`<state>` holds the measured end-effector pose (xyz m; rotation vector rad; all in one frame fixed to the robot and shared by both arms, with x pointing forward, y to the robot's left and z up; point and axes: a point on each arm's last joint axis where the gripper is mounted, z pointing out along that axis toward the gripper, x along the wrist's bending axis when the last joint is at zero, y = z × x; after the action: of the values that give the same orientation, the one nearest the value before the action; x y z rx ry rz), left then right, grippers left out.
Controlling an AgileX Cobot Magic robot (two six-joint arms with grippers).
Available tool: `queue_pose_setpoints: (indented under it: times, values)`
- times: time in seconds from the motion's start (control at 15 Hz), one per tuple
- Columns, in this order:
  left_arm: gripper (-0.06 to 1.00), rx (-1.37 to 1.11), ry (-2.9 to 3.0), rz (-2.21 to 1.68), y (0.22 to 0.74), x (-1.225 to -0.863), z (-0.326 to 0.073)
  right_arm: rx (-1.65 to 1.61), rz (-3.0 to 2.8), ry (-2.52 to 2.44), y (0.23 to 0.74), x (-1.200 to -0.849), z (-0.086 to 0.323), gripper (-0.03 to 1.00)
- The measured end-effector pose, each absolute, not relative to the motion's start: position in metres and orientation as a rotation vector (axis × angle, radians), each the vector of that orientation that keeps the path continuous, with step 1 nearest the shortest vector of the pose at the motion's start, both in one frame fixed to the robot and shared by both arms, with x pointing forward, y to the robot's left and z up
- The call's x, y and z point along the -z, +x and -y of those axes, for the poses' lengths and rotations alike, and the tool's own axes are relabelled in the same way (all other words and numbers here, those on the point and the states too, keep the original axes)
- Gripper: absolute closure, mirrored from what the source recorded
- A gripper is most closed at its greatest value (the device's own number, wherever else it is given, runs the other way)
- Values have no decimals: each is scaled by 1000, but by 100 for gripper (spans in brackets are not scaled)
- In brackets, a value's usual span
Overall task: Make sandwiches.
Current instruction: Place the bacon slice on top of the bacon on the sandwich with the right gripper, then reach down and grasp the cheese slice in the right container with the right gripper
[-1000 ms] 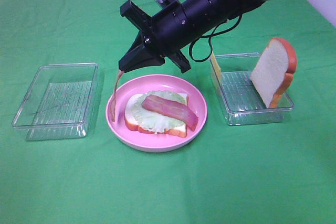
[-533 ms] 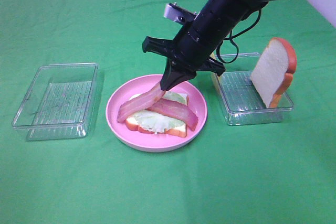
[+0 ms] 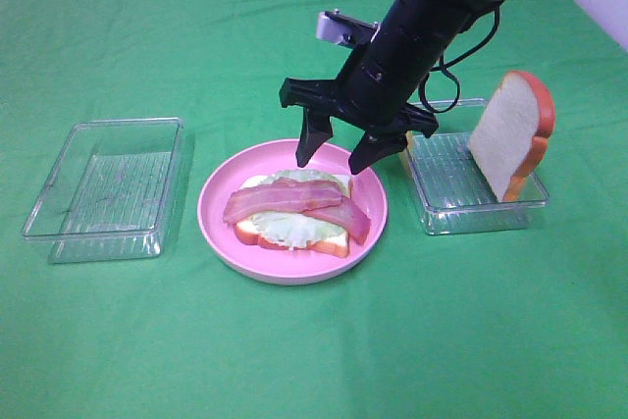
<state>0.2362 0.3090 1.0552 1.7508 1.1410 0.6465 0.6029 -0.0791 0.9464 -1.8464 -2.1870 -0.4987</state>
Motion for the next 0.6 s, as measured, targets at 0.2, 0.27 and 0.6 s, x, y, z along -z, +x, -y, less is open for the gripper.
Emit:
queue_pose_setpoints:
  times: [0.2,0.27,0.6]
  values:
    - [32,-646,1751,-1141,236,-1055,-309,588,2291,-1831,599,-983,86,31]
    - [32,-646,1751,-1141,236,-1055,-309,606,2309,-1827,597,-991,88,31]
    - [32,-646,1751,-1141,236,-1055,-309,631,2448,-1875,574,-1053,112,32]
